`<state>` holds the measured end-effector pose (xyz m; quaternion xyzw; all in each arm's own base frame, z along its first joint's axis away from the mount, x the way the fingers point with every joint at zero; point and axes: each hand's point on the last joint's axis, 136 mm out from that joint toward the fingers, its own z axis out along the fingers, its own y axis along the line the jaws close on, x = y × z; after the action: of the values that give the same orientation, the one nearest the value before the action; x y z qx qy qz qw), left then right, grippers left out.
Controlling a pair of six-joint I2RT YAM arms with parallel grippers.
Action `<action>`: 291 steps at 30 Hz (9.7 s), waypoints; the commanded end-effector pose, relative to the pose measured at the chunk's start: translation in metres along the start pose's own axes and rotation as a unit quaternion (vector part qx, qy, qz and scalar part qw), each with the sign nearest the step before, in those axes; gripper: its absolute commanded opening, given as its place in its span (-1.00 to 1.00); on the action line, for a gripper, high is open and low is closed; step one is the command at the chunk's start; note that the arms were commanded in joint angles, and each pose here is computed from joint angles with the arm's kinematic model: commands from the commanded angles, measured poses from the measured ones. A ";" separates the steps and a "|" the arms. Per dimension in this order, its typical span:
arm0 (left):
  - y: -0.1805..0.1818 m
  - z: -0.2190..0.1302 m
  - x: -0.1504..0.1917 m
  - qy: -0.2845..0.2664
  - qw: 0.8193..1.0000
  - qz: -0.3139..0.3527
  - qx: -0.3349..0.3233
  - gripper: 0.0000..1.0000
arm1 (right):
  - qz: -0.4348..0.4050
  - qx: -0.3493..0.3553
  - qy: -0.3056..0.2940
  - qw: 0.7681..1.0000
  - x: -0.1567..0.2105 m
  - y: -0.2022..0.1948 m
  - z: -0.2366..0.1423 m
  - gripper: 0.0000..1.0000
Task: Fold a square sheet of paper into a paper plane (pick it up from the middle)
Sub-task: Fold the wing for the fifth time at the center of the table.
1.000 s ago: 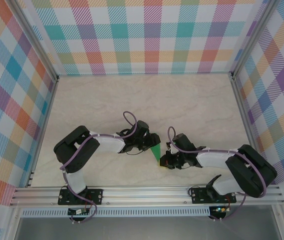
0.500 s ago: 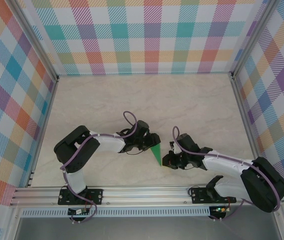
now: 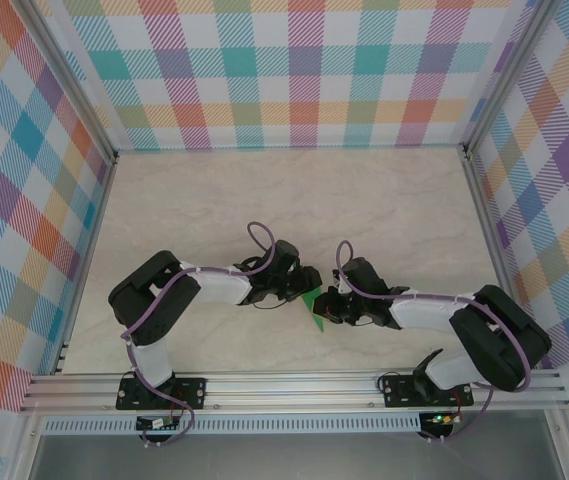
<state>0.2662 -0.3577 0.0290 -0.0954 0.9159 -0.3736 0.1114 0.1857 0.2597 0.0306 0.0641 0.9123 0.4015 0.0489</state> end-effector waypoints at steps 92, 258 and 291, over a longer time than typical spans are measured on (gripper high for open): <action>0.030 -0.004 -0.050 -0.043 0.995 0.067 -0.064 -0.24 | 0.050 0.162 0.096 0.981 0.059 -0.105 0.003 -1.00; 0.064 0.025 -0.022 0.036 0.990 0.045 -0.131 -0.50 | -0.023 -0.024 0.003 0.999 -0.010 0.026 -0.002 -0.68; 0.037 0.014 -0.027 0.039 0.991 0.063 -0.111 -0.40 | -0.049 0.099 -0.020 0.994 0.035 -0.046 -0.063 -0.21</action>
<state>0.3087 -0.3550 0.0253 -0.0312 0.9361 -0.3300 0.1180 0.1277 0.2123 0.0375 -0.0034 0.9281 0.3698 0.0430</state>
